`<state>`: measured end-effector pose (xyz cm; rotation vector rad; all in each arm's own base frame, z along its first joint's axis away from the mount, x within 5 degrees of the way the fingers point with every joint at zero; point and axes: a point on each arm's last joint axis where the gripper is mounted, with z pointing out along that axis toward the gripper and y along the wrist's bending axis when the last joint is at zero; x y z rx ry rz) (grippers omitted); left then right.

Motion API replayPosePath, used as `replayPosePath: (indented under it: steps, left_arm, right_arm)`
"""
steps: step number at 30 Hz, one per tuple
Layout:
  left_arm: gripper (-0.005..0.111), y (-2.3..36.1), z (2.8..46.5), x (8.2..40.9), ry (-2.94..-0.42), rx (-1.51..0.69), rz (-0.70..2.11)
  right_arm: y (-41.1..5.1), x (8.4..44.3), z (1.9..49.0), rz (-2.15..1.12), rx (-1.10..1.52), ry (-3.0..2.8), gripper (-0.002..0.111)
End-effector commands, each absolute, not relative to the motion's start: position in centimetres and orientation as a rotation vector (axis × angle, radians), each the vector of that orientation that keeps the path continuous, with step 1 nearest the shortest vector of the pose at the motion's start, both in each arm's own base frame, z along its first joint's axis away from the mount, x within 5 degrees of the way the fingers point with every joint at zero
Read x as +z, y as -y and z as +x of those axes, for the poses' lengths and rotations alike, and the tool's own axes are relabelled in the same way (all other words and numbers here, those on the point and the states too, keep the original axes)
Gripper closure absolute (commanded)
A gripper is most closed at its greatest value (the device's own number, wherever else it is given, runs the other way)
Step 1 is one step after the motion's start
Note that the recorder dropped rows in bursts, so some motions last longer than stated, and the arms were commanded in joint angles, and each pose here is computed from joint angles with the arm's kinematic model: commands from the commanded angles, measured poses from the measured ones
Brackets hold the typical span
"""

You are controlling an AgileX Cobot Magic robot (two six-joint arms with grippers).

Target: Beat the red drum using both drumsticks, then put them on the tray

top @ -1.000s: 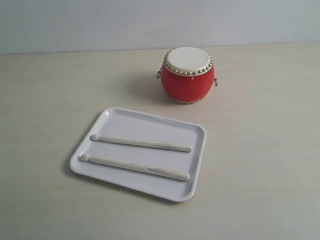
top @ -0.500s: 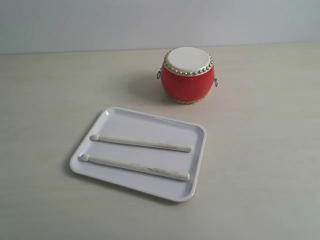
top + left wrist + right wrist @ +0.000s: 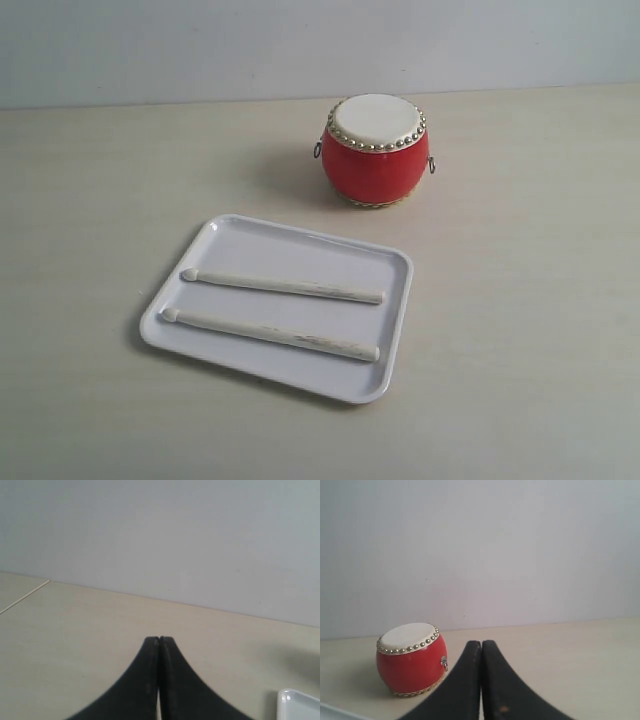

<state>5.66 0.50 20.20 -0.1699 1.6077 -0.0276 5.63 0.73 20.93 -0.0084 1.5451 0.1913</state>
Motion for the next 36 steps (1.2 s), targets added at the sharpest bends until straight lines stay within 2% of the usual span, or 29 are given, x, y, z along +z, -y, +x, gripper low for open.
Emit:
replayPosePath:
  steps: [1, 36]
  left_arm:
    - [0.107, -0.50, 5.62, 20.17, -1.600, -0.031, -0.173]
    - [0.107, -0.50, 5.62, 20.17, -1.600, -0.031, -0.173]
  right_arm:
    - [-0.70, 20.79, 5.60, 0.032, 0.225, -1.546, 0.108]
    - [-0.04, 20.65, 5.65, 0.114, 0.119, -1.554, 0.108]
